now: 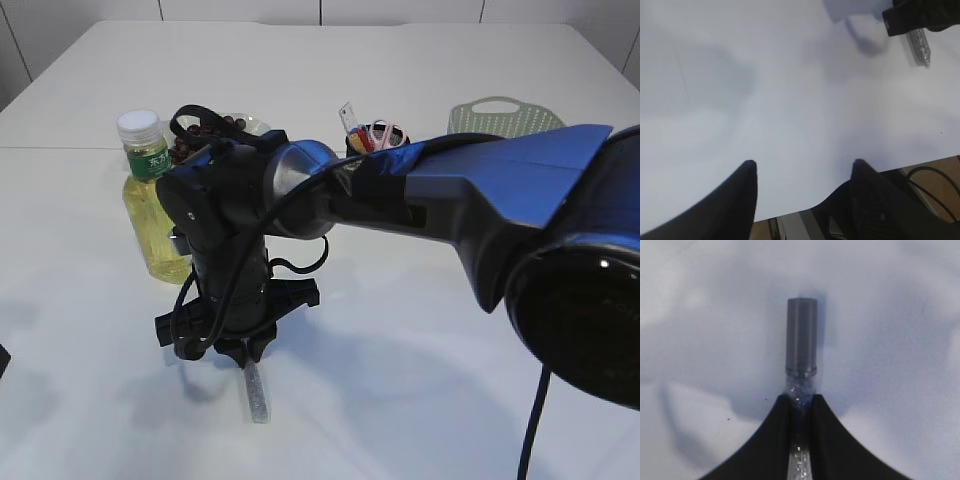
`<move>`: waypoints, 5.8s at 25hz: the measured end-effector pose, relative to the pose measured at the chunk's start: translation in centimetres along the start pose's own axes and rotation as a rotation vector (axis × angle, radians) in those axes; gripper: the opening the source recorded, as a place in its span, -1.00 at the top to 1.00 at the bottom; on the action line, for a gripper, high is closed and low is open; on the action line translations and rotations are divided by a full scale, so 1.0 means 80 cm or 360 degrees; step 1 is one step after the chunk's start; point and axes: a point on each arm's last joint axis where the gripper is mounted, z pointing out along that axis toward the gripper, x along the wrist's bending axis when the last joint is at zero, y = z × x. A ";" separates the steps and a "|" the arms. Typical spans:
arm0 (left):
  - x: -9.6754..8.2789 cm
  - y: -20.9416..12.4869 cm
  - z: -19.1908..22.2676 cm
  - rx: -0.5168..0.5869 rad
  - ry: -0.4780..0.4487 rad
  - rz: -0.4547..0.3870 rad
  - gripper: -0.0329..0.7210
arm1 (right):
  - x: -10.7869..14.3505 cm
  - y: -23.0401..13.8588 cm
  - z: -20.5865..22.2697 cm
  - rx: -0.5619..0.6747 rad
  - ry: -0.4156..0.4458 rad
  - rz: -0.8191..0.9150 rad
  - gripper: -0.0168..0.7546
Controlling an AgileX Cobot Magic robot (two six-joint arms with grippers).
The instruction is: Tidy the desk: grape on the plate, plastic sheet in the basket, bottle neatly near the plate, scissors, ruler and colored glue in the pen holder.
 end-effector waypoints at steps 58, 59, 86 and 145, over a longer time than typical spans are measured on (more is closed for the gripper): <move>-0.004 -0.004 0.000 0.0056 -0.0062 -0.0041 -0.24 | -0.348 0.123 -0.178 -0.1381 0.0766 -0.0564 0.73; -0.004 -0.004 0.000 0.0056 -0.0062 -0.0041 -0.24 | -0.350 0.126 -0.170 -0.1393 0.0744 -0.0559 0.73; -0.004 -0.004 0.000 0.0049 -0.0062 -0.0041 -0.24 | -0.360 0.154 -0.104 -0.1603 0.0638 -0.0608 0.70; 0.006 -0.013 -0.040 -0.0274 0.0131 0.0008 -0.23 | -0.386 -0.096 -0.365 -0.0695 -0.0234 0.0224 -0.10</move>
